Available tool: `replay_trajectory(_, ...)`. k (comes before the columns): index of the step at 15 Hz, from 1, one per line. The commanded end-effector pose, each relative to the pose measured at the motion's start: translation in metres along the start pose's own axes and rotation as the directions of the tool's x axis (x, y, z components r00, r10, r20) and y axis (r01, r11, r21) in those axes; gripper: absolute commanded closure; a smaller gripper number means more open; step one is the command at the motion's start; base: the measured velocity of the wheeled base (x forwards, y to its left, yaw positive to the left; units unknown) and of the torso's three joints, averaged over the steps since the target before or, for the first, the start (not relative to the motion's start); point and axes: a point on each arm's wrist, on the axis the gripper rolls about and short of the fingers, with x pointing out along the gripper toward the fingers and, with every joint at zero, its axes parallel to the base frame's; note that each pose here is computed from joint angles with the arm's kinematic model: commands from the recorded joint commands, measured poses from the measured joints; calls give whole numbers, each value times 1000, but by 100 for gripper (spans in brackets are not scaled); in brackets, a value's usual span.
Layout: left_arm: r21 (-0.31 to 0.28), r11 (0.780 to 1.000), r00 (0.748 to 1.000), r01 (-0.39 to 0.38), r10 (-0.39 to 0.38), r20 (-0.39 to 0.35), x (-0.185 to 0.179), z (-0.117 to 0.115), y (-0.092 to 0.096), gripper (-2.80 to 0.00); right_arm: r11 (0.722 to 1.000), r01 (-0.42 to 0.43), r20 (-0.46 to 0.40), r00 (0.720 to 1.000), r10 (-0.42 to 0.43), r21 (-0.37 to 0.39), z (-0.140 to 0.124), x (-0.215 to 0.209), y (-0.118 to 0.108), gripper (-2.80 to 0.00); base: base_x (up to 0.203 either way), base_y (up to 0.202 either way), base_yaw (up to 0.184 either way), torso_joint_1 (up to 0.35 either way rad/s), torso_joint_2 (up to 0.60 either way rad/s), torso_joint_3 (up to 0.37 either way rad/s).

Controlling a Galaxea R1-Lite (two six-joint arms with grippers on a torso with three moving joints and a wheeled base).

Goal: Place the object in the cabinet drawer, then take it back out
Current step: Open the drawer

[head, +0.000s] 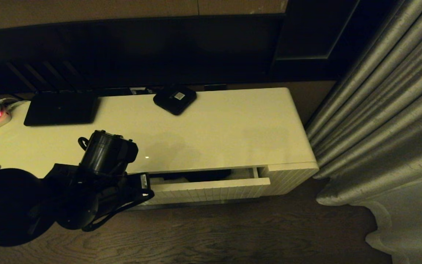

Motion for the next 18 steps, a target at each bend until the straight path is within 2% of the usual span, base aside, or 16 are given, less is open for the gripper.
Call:
replay_trajectory(1,-5,1000,1000,1,-1,7,-1,1,0,0,1000,-1,0,1000,1,0,0,0,0,0,0,0,0,0,0,0)
replay_trajectory(5,13,1000,1000,-13,14,-21,13,-5,-5,0,1000,-1,0,1000,1,0,0,0,0,0,0,0,0,0,0,0)
replay_trajectory(9,4,1000,1000,-14,14,-9,24,-5,-7,0,1000,-1,0,1000,1,0,0,0,0,0,0,0,0,0,0,0)
replay_trajectory(15,-20,1000,999,13,-12,48,17,7,-10,0,1000,-1,-1,1000,1,0,0,0,0,0,0,0,0,0,0,0)
replay_trajectory(18,2,1000,1000,-13,13,-10,32,-7,-11,0,1000,-1,0,1000,1,0,0,0,0,0,0,0,0,0,0,0)
